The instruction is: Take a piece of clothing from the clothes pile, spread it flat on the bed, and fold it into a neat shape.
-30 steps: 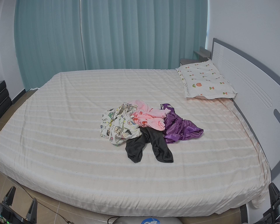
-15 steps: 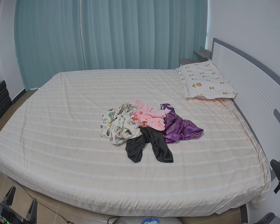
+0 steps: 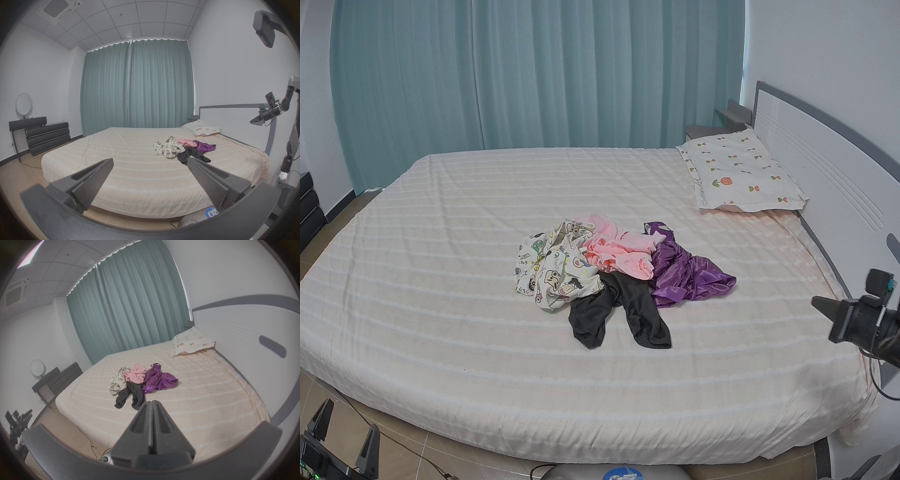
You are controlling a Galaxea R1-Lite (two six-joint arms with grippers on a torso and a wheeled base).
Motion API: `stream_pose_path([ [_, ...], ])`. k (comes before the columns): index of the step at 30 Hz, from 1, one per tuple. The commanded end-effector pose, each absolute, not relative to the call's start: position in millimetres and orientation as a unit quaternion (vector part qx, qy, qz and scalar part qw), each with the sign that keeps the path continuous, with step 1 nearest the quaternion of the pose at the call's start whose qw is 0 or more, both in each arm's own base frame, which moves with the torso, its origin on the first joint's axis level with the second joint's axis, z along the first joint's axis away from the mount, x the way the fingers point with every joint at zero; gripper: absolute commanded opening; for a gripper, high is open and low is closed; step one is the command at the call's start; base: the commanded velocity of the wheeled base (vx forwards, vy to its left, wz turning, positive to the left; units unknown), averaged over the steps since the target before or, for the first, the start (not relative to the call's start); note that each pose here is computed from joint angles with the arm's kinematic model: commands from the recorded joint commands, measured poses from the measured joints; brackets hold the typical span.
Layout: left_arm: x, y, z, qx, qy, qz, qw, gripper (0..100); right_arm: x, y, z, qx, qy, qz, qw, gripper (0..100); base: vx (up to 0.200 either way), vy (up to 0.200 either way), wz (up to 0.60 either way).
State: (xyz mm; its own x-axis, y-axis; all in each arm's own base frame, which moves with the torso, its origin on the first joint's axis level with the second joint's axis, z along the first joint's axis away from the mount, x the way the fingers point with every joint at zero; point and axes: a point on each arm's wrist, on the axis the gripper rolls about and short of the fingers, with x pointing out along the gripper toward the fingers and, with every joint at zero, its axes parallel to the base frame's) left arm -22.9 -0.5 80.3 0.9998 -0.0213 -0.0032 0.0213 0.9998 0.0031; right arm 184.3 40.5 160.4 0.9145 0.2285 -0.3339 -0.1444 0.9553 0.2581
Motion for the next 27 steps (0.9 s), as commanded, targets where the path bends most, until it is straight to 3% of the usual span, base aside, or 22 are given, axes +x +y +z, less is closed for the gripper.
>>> stream_pose_path([
  [1,-22.8,-0.5,75.5,0.002,0.002,-0.011,1.000,100,318.4,134.6,33.2,0.166,0.289,0.116,0.936,0,0.000,0.000,0.00],
  [6,-22.8,-0.5,75.5,0.002,0.002,-0.011,1.000,100,332.2,148.3,21.5,0.180,0.292,0.117,0.932,0,0.000,0.000,0.00],
  [7,-22.8,-0.5,75.5,0.002,0.002,-0.011,1.000,100,335.5,152.8,18.4,0.184,0.293,0.119,0.931,100,0.000,0.000,0.00],
  [19,-22.8,-0.5,75.5,0.002,0.002,-0.011,1.000,100,356.9,197.0,-15.7,0.178,0.299,0.154,0.925,100,0.000,0.000,0.00],
  [27,-22.8,-0.5,75.5,0.003,0.002,-0.011,1.000,100,379.6,209.3,-33.8,0.168,0.323,0.140,0.921,100,0.000,0.000,0.00],
])
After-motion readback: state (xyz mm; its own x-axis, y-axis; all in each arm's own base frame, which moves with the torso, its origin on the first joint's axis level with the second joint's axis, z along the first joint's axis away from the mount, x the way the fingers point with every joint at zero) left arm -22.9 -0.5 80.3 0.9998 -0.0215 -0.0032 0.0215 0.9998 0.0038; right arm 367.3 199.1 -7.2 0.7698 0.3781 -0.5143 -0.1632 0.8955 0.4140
